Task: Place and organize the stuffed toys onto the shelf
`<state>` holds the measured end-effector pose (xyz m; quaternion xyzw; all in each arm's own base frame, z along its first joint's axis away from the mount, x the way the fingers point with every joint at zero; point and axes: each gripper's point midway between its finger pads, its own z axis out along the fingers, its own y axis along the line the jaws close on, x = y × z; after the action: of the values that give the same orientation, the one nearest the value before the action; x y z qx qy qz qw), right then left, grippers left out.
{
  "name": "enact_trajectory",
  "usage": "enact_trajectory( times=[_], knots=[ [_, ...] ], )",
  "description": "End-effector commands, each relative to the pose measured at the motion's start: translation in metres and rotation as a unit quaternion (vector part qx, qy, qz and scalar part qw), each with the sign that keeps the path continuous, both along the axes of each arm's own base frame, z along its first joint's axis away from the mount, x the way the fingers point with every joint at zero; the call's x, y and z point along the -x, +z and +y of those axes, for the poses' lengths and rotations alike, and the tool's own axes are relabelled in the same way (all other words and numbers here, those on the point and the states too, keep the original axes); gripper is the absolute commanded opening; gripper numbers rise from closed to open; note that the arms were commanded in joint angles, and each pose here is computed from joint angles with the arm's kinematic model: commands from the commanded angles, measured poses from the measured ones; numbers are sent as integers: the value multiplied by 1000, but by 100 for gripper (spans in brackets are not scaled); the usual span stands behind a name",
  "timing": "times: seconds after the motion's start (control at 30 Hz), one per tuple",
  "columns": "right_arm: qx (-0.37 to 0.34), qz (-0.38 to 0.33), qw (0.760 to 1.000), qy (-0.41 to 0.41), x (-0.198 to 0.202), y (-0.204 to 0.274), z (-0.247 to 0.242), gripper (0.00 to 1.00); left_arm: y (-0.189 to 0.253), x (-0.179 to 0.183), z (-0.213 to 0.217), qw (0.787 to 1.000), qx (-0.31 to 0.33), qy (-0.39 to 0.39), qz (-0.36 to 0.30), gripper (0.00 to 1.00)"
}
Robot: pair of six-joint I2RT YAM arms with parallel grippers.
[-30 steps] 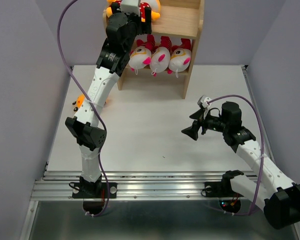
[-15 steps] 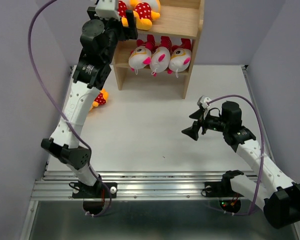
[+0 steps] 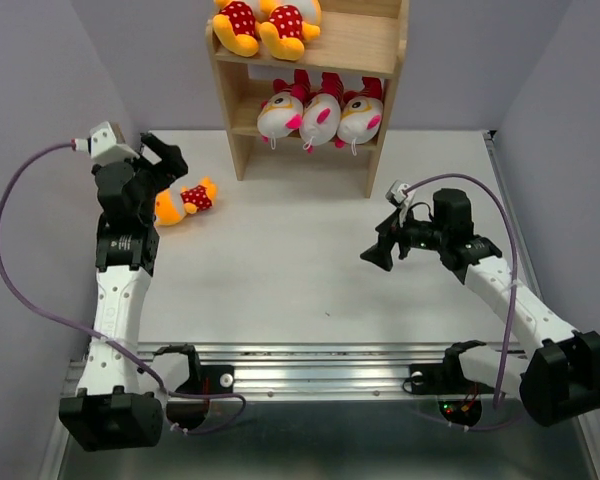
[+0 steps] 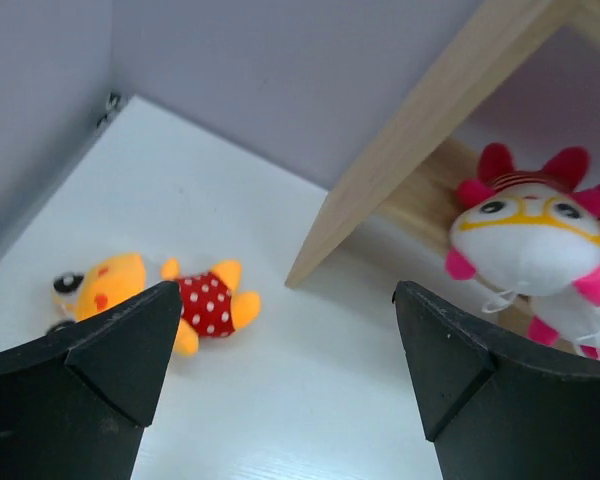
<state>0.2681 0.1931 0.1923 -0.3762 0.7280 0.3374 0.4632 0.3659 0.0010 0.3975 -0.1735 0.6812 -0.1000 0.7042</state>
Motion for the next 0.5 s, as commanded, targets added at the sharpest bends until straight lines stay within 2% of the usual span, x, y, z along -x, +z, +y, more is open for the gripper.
enact_trajectory(
  times=[0.0, 0.03, 0.07, 0.17, 0.2, 0.3, 0.47],
  knots=[
    [5, 7, 1000, 9, -9, 7, 2, 100, -120, 3, 9, 985, 138, 5, 103, 99],
    [6, 9, 1000, 9, -10, 6, 2, 100, -137, 4, 22, 983, 150, 23, 108, 99],
    [11, 6, 1000, 14, -9, 4, 2, 100, -177, 10, 23, 974, 176, 31, 140, 99],
    [13, 3, 1000, 25, -6, 3, 3, 100, -220, 9, 44, 962, 213, 64, 157, 98],
    [14, 3, 999, 31, -4, 2, 3, 100, -246, 11, 48, 953, 231, 76, 183, 98],
    [16, 8, 999, 32, -2, -2, 3, 100, -269, 4, 64, 940, 264, 104, 189, 97],
    [16, 12, 999, 36, 2, -5, 3, 100, -265, -24, 78, 939, 287, 112, 150, 97]
  ],
)
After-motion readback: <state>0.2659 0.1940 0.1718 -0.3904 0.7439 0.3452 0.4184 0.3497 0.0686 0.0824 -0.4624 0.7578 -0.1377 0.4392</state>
